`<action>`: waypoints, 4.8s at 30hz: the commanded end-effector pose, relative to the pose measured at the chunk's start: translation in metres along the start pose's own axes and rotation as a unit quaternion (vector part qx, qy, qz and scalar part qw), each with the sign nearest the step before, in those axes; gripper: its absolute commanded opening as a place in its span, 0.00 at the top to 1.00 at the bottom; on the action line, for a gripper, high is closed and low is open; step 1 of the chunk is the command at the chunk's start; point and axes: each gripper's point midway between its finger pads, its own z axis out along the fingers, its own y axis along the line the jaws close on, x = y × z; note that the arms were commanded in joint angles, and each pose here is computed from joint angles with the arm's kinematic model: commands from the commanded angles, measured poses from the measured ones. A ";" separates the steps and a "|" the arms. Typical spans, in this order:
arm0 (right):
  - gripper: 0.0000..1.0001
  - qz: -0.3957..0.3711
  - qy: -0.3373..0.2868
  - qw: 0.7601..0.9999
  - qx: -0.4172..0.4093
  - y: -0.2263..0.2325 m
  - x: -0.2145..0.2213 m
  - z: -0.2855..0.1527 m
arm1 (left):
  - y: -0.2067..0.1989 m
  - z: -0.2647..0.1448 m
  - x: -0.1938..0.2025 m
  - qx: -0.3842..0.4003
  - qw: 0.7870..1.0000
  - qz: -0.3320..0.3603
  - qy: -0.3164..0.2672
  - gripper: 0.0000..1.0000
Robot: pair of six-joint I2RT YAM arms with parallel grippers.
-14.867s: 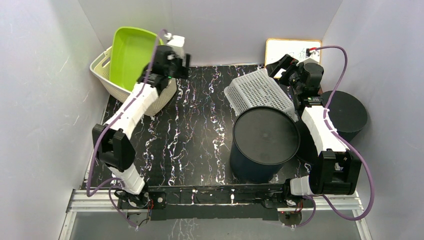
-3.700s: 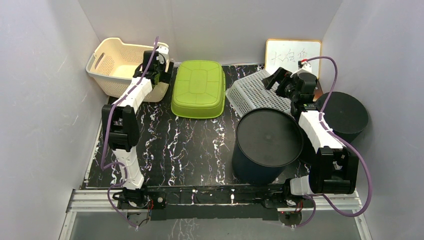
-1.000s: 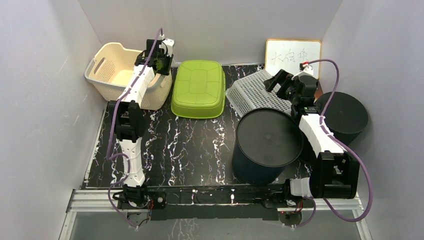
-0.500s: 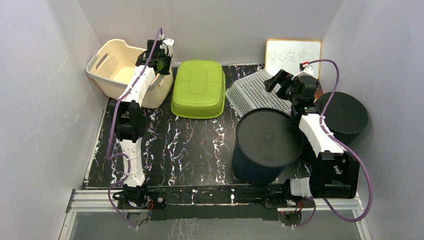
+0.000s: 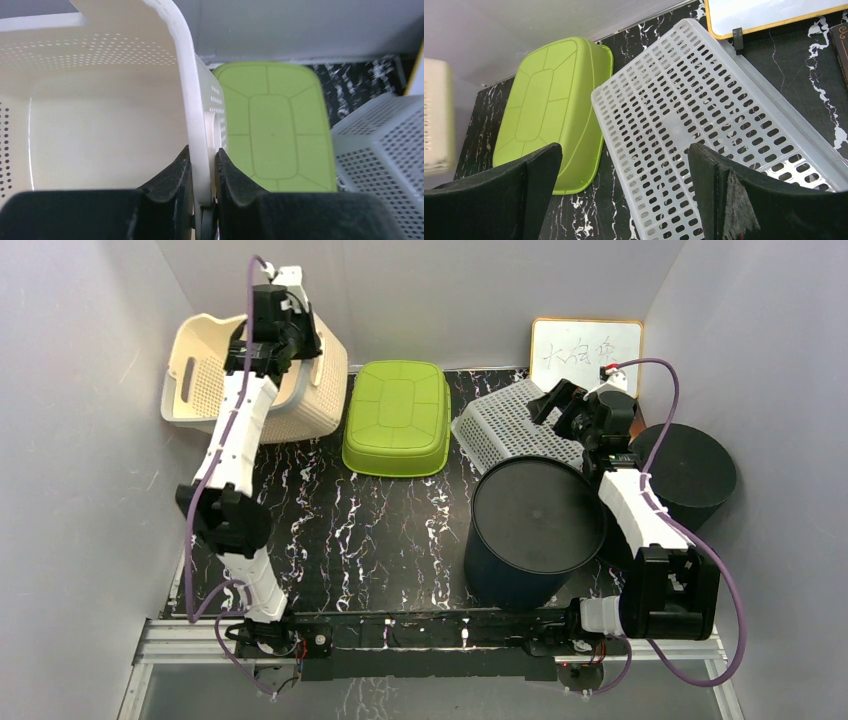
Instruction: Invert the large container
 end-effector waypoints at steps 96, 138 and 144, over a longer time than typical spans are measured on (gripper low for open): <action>0.02 -0.029 -0.037 0.999 -0.003 0.015 -0.023 -0.041 | 0.213 -0.053 0.236 -0.061 0.698 -0.696 -0.159 0.56; 0.02 -0.028 -0.034 0.999 -0.013 0.019 -0.019 -0.049 | 0.233 -0.107 0.336 -0.307 0.779 -0.541 0.074 0.02; 0.02 -0.025 -0.033 0.999 -0.011 0.017 -0.016 -0.048 | 0.235 -0.114 0.338 -0.319 0.780 -0.533 0.077 0.02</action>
